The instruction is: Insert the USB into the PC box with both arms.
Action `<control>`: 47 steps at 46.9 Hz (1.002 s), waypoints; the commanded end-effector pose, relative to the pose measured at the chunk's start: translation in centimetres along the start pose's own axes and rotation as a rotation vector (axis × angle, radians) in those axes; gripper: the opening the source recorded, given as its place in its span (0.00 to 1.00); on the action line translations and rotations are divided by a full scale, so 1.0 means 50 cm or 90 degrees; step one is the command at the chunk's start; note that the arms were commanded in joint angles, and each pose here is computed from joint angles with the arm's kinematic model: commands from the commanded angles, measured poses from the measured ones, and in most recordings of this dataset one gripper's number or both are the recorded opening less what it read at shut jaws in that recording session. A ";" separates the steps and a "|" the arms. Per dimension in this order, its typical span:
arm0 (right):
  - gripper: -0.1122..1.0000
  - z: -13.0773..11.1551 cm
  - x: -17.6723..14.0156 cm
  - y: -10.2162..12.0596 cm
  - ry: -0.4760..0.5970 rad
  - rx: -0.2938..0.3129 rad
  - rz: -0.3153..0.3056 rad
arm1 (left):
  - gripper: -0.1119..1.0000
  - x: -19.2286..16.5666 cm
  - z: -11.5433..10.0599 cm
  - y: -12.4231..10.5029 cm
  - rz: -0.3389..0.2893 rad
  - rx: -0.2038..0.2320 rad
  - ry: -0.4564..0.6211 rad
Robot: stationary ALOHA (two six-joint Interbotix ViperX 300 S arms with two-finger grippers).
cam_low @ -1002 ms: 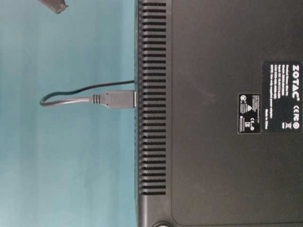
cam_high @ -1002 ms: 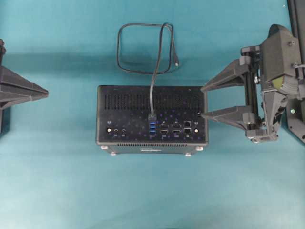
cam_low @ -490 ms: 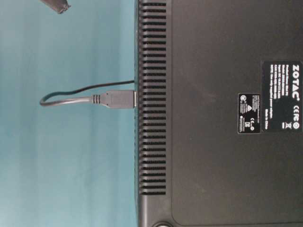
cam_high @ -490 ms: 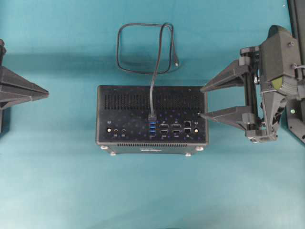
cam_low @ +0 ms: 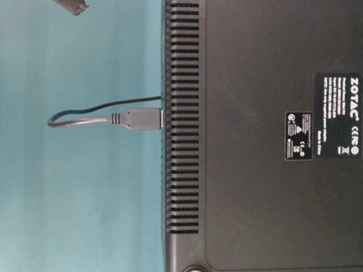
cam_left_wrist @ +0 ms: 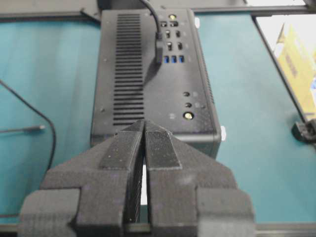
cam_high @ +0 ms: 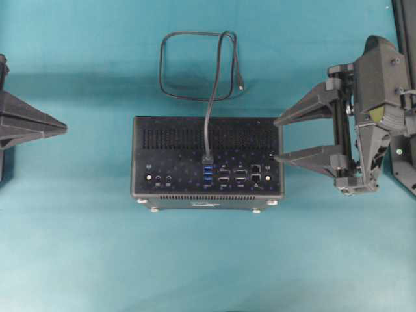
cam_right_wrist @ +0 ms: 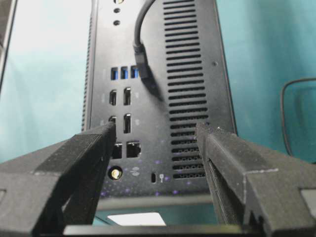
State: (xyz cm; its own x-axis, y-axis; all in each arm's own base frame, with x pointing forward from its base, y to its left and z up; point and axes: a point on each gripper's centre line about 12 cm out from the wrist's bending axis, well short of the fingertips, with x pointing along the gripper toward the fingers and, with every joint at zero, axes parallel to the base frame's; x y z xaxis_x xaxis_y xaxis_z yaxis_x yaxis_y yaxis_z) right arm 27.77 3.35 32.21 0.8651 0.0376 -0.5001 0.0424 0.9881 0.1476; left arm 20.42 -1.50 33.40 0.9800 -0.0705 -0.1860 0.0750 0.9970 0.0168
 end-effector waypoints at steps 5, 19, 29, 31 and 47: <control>0.77 0.014 -0.007 0.003 -0.018 0.003 0.005 | 0.10 0.001 0.010 0.001 0.001 0.003 -0.010; 0.77 0.013 -0.007 0.002 -0.017 0.004 0.004 | 0.10 0.001 0.010 0.001 0.001 0.004 -0.010; 0.77 0.010 -0.006 0.002 -0.015 0.003 0.004 | 0.10 0.002 0.008 0.001 0.001 0.005 -0.008; 0.77 0.011 -0.006 0.002 -0.016 0.003 0.004 | 0.10 0.002 0.007 0.001 0.001 0.004 -0.007; 0.77 0.011 -0.006 0.002 -0.016 0.004 0.005 | 0.10 0.002 0.004 0.001 0.001 0.004 -0.005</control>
State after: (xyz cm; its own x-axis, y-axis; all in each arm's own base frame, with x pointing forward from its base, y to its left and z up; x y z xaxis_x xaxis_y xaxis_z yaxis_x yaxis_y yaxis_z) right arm 27.78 3.35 32.23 0.8658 0.0380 -0.4989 0.0411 0.9883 0.1466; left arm 20.41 -1.50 33.02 0.9783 -0.0704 -0.1951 0.0757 0.9969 0.0198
